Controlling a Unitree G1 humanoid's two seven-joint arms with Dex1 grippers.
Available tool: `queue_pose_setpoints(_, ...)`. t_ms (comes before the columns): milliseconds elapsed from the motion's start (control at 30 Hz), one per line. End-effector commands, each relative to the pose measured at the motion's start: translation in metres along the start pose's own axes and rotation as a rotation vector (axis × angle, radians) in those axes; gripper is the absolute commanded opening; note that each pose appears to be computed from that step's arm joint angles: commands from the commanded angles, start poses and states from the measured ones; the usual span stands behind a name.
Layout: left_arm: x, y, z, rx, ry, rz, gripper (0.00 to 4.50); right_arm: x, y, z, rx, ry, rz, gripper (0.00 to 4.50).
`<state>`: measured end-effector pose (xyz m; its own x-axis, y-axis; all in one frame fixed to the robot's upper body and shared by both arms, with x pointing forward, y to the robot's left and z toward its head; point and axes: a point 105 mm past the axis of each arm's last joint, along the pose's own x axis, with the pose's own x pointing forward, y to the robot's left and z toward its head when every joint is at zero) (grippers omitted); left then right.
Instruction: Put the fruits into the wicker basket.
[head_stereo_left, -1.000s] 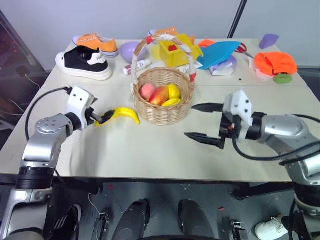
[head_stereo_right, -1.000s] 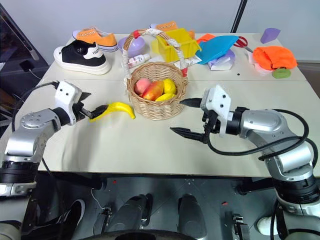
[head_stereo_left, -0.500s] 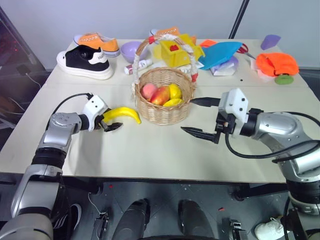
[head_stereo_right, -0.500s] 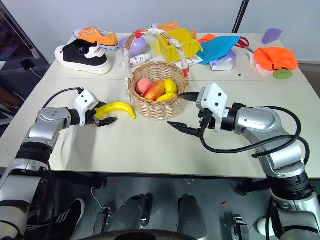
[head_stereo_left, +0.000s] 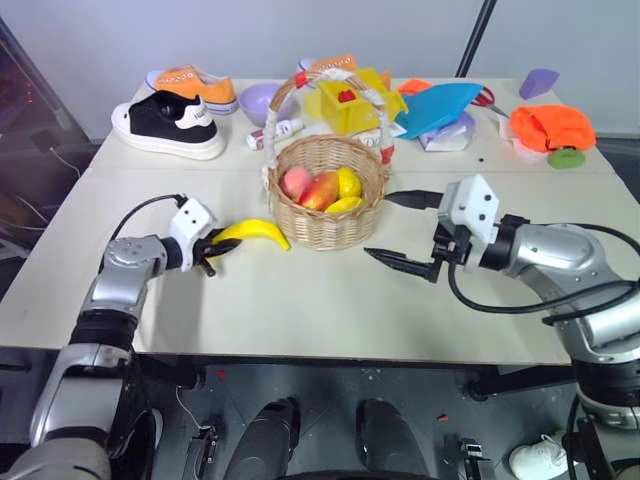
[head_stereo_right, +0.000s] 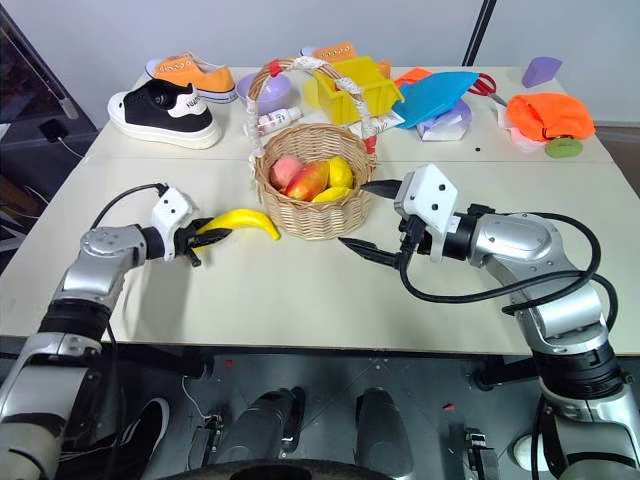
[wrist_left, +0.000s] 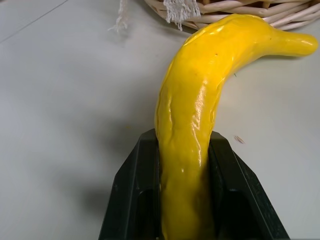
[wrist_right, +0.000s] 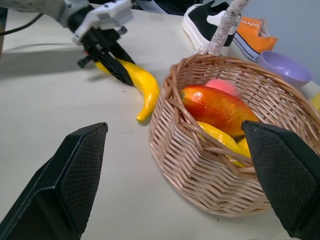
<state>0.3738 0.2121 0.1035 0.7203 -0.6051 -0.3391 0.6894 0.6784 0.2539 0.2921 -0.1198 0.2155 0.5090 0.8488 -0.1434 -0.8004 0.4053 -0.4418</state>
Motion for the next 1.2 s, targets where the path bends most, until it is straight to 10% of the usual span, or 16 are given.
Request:
queue_pose_setpoints(33, -0.021, -0.008, 0.034, 0.0, -0.17, -0.019, 0.58, -0.003, -0.007, 0.007, -0.043, -0.023, -0.023, 4.5)
queue_pose_setpoints(367, -0.015, -0.02, 0.148, -0.021, -0.469, 0.031, 0.58, -0.009, -0.024, 0.0, -0.052, -0.021, -0.091, 4.5)
queue_pose_setpoints(833, 0.067, -0.026, 0.187, -0.039, -0.424, 0.115, 0.58, -0.003, -0.022, 0.0, -0.067, -0.028, -0.121, 4.5)
queue_pose_setpoints(1100, 0.06, -0.041, 0.197, -0.054, -0.505, 0.032, 4.47, -0.005, -0.038, -0.002, -0.005, -0.066, -0.244, 4.5)
queue_pose_setpoints(1200, 0.044, -0.046, 0.191, -0.011, -0.509, 0.007, 4.47, -0.01, -0.06, -0.007, 0.116, -0.144, -0.426, 4.5)
